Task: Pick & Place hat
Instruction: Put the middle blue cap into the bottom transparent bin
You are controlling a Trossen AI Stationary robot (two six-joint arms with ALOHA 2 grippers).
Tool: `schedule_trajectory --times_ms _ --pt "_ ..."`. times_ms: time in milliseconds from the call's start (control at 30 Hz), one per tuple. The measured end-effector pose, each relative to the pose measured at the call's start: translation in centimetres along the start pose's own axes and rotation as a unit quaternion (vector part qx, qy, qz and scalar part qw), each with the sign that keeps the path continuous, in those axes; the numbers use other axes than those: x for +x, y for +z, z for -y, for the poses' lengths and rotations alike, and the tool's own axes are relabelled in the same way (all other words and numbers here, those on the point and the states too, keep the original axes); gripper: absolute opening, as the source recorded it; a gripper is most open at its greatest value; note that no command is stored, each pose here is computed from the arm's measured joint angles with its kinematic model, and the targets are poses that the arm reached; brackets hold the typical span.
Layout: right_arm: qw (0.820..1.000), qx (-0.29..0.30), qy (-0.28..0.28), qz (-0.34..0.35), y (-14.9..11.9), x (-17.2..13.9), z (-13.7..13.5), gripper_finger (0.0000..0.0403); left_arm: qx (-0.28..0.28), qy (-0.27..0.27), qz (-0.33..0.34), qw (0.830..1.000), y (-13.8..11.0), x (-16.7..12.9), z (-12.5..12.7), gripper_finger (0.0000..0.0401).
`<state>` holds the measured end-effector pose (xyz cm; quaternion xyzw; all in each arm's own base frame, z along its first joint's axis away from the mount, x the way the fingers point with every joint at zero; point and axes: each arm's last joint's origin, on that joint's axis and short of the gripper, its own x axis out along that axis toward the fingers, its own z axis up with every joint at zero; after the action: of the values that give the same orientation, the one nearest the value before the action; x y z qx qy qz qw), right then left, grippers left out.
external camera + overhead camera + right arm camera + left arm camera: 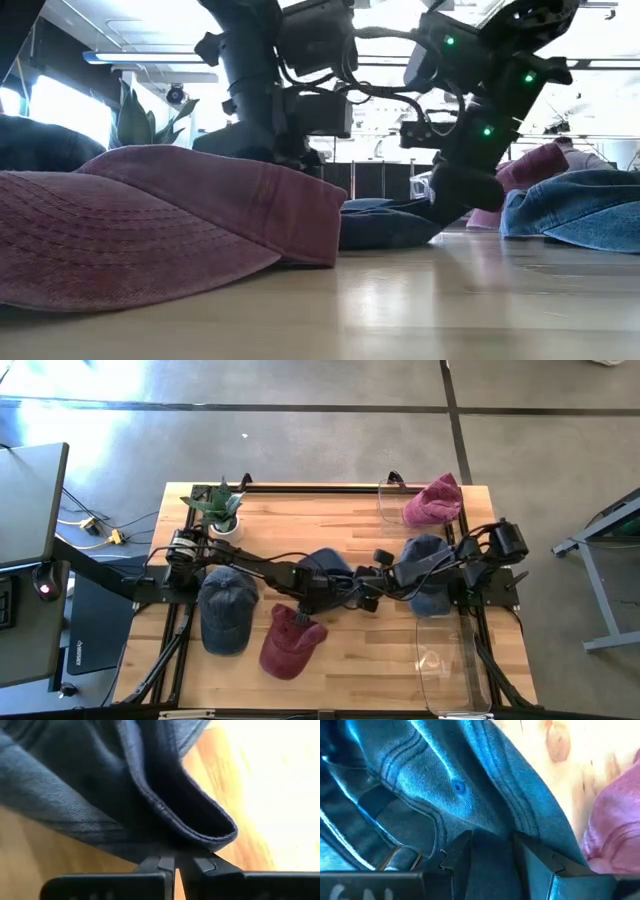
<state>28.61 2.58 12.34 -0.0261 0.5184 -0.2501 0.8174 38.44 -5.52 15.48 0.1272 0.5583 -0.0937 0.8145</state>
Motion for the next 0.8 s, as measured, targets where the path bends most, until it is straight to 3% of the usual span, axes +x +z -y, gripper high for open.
schedule_trajectory --times_ms 300,433,633,800 --pt "0.997 -0.045 0.051 0.042 -0.6 -5.3 -0.9 0.0017 0.06 0.07 0.024 0.995 1.2 -3.8 1.9 0.014" --pt "0.988 -0.093 0.109 0.065 -0.7 -6.6 -1.9 0.0055 0.065 0.064 0.035 0.995 0.8 -4.9 2.3 0.014" --pt "0.952 -0.232 0.122 0.158 -1.3 -4.7 -4.7 0.014 0.058 0.019 0.143 0.988 -1.1 -3.9 1.1 0.014" --pt "0.921 -0.33 0.093 0.184 -1.4 -1.4 -5.7 0.0161 0.02 -0.026 0.235 0.971 -1.6 -3.0 -1.2 0.014"
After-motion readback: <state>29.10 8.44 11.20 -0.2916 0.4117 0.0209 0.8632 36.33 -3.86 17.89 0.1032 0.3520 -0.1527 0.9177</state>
